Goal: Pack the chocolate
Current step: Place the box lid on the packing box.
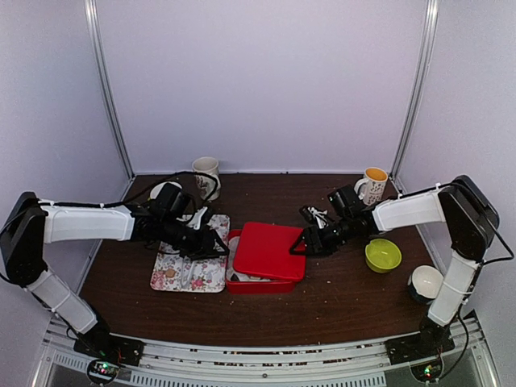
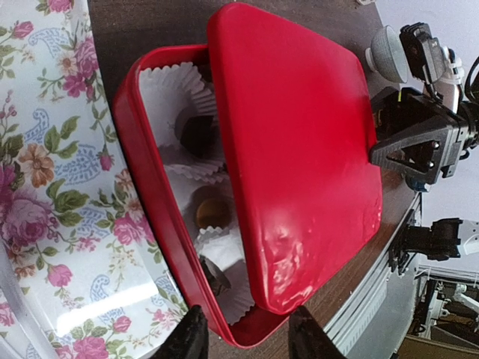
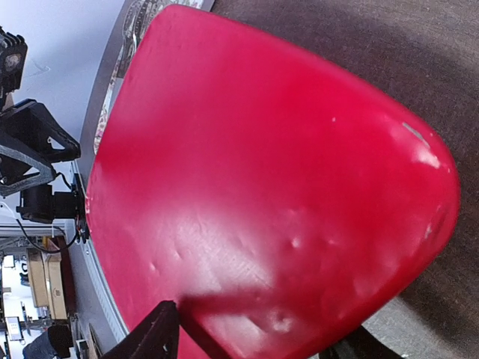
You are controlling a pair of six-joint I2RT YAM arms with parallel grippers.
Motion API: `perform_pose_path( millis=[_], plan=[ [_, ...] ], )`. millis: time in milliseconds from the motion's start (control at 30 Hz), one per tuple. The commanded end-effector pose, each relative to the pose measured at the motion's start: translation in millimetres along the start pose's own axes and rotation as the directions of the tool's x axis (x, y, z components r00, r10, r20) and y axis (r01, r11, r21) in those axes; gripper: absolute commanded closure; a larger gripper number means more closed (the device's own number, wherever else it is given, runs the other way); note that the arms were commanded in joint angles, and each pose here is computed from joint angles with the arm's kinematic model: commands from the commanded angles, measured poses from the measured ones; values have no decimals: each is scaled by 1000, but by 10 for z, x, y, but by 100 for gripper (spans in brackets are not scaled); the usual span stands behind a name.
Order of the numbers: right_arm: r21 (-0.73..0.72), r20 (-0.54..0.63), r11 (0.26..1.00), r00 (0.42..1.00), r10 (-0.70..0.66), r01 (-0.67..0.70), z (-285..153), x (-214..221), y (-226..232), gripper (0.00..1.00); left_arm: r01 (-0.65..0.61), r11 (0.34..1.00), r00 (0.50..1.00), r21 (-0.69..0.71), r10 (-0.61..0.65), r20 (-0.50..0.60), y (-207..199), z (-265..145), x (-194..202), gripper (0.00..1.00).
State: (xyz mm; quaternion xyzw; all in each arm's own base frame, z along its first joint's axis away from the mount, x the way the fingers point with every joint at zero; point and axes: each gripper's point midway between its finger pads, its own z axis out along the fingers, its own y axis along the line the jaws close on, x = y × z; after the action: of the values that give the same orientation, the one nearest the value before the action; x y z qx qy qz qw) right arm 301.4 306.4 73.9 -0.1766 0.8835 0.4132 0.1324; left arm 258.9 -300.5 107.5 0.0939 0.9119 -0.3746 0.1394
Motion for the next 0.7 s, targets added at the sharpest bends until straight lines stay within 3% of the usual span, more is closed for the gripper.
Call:
perform_pose_path(
  millis=[0, 533, 600, 667],
  plan=[
    [-12, 27, 998, 997, -69, 69, -48, -135, 116, 35, -12, 1000, 999, 2, 12, 38, -42, -34, -74, 60],
    [-7, -71, 974, 972, -226, 226, 109, -110, 379, 22, 21, 1000, 997, 7, -22, 72, 5, 4, -96, 60],
    [25, -77, 973, 971, -227, 229, 97, -110, 324, 16, 23, 1000, 997, 1, -23, 71, 19, 13, -95, 60],
    [67, -83, 971, 971, -224, 229, 86, -113, 255, 2, 22, 1000, 997, 1, -22, 74, 18, 17, -105, 59]
  ],
)
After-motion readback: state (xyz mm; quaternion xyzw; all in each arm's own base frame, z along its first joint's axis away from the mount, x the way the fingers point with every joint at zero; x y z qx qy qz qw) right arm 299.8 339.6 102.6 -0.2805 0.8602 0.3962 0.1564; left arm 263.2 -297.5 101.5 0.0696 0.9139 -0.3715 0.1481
